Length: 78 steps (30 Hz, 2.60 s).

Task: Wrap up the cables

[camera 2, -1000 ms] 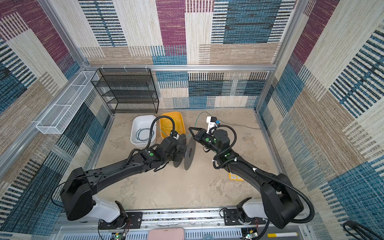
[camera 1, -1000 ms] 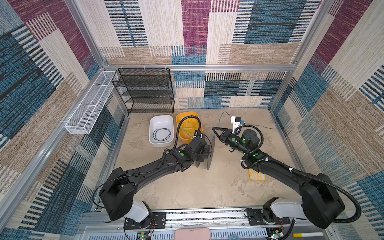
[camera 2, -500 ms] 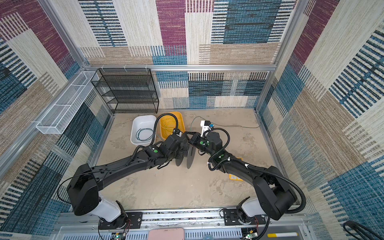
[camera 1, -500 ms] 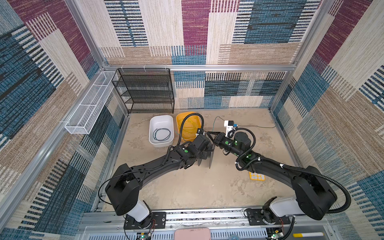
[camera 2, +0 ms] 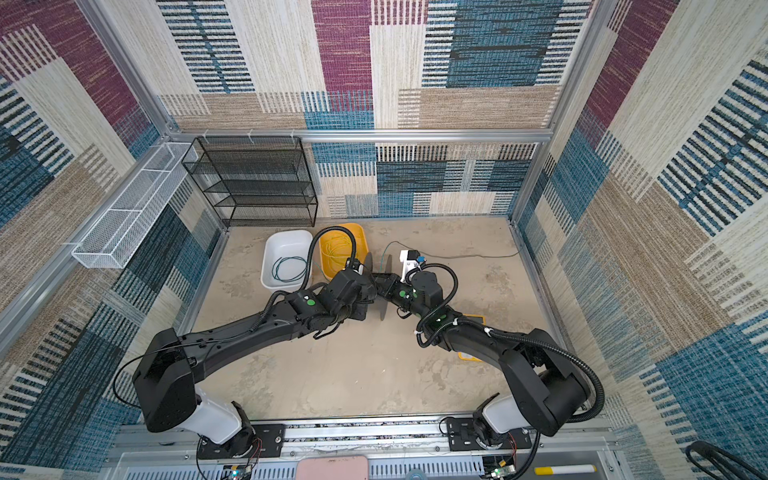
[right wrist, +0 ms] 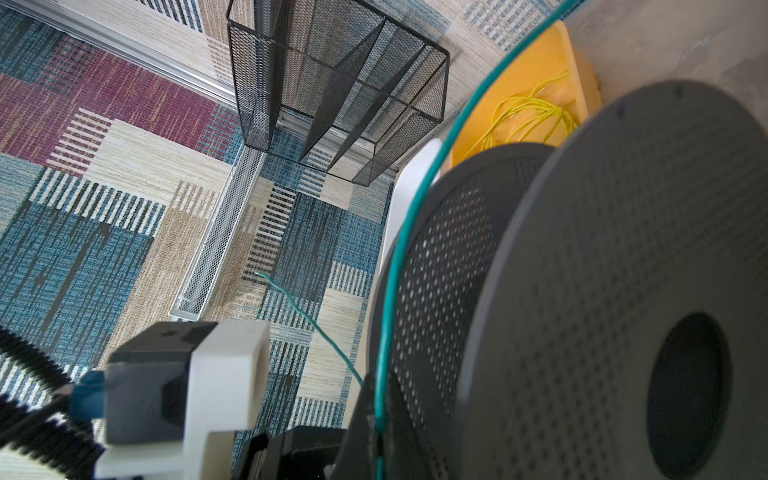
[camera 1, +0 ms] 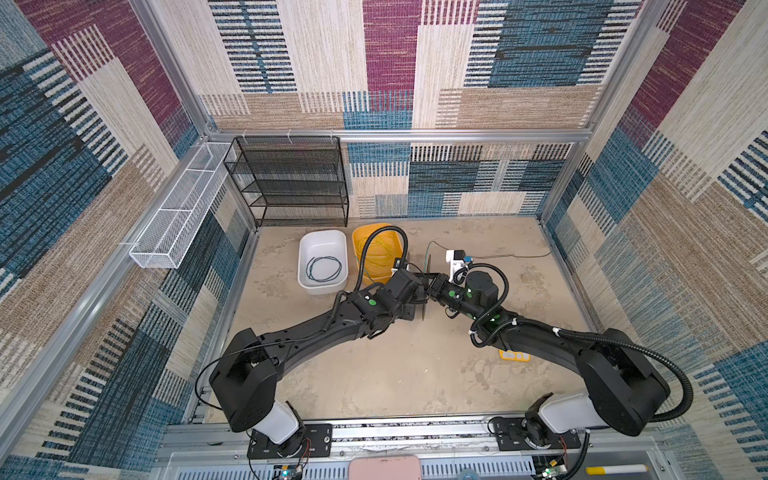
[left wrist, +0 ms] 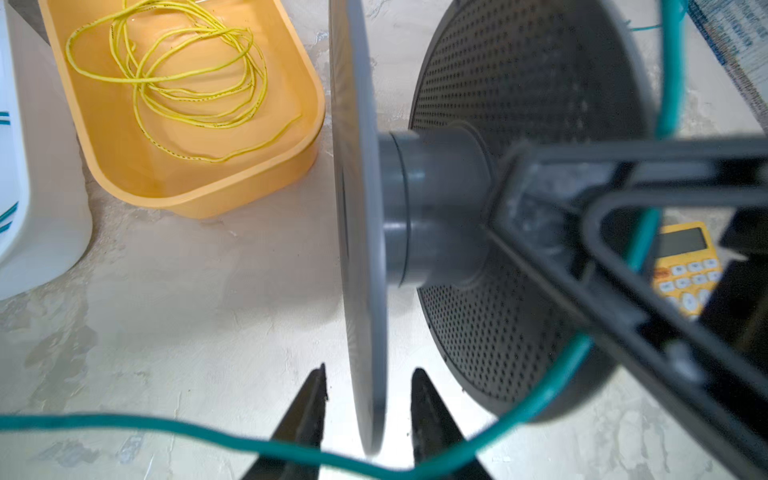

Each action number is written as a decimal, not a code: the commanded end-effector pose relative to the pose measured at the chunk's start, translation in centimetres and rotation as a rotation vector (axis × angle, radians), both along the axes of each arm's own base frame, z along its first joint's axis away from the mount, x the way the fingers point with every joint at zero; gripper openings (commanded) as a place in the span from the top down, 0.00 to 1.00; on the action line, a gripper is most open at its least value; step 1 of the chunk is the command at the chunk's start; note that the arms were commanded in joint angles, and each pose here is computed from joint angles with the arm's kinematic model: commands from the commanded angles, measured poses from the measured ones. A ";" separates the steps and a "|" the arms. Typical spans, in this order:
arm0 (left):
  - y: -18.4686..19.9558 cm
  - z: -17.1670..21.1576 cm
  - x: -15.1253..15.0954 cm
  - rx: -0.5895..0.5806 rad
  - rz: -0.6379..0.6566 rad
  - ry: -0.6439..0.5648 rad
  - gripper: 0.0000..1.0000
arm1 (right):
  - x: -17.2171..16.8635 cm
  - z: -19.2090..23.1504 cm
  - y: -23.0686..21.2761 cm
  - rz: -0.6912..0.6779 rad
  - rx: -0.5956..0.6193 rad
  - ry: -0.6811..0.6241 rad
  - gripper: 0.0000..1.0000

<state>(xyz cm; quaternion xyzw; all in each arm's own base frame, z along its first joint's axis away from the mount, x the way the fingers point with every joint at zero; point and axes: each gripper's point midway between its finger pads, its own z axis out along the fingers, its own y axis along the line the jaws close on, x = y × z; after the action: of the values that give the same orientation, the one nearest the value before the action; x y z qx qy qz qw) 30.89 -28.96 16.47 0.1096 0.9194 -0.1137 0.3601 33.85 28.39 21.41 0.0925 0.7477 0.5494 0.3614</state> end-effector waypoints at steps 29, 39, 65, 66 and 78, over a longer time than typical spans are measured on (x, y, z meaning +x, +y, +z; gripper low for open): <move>-0.3 1.9 -2.7 0.173 -0.421 -0.097 0.45 | 0.3 -2.0 2.3 0.138 -0.149 -0.048 1.00; 2.1 1.1 -1.3 0.246 -0.382 -0.175 0.49 | -0.6 -1.3 3.1 0.218 -0.161 -0.076 1.00; 2.9 -1.0 -1.9 0.156 -0.424 -0.180 0.64 | -0.8 -0.4 4.0 0.273 -0.155 -0.103 1.00; 2.9 -1.1 -1.7 0.159 -0.418 -0.182 0.64 | -0.9 -0.5 4.0 0.273 -0.159 -0.103 1.00; 4.6 -1.4 -0.3 0.179 -0.354 -0.231 0.57 | -1.2 -0.2 4.0 0.290 -0.159 -0.115 1.00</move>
<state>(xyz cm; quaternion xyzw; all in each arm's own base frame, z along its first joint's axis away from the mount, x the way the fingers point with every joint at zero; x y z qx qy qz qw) 30.16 -23.89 14.82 0.3064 0.8534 -0.0726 0.4155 32.85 32.11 20.20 -0.0609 0.7830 0.5307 0.3187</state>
